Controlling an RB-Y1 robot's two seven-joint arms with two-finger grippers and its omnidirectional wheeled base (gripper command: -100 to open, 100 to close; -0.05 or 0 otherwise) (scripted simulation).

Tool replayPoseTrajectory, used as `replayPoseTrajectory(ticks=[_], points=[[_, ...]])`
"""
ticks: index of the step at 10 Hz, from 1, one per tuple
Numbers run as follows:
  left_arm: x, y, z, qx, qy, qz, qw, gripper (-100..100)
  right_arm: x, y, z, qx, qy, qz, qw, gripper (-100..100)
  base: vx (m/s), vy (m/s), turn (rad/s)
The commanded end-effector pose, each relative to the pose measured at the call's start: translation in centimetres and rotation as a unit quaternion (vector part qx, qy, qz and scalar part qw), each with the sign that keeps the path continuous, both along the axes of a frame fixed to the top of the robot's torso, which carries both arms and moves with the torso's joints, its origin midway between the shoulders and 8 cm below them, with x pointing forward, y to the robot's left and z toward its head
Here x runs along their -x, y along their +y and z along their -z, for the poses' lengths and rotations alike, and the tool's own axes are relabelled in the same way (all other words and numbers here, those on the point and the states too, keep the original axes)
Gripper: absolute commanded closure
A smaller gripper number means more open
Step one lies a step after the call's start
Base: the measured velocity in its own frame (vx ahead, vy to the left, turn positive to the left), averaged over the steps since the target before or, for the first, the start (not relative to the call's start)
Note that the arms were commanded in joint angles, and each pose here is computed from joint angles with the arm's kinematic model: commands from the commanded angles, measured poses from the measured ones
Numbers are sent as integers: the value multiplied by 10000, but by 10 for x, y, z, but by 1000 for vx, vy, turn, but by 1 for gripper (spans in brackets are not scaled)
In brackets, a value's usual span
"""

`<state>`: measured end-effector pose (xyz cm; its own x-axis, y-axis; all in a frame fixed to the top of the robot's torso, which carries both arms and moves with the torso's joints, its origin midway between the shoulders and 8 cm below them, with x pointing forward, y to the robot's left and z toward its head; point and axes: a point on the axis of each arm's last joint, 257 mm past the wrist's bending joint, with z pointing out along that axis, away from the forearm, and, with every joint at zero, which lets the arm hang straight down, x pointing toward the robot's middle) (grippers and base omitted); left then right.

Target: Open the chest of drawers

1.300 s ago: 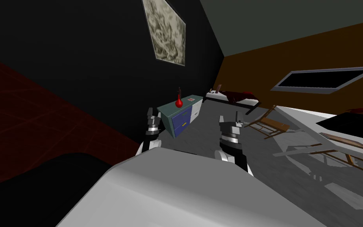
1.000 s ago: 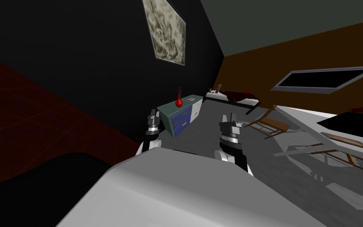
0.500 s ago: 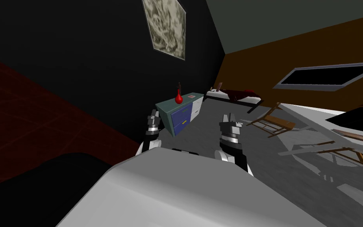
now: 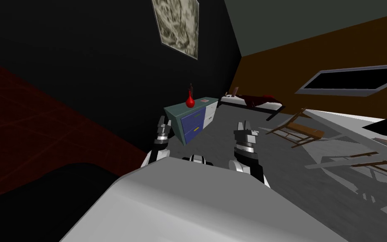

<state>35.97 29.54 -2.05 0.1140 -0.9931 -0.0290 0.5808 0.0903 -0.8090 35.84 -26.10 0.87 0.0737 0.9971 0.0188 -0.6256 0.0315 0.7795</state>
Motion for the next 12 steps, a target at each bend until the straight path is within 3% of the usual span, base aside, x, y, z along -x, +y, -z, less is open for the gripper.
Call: replayPoseTrajectory(ticks=[1, 7, 12], points=[[-6, 8, 14, -122, 239, 70, 9996, -100, 0, 0, 0, 0, 0, 0, 10000, 0, 171, -86, 67], [-14, 47, 55, 96, 823, -66, 9965, -100, 0, 0, 0, 0, 0, 0, 10000, 0, 190, -128, 81], [-14, 82, 91, 539, 1224, -313, 9905, -100, 0, 0, 0, 0, 0, 0, 10000, 0, 184, -150, 77]])
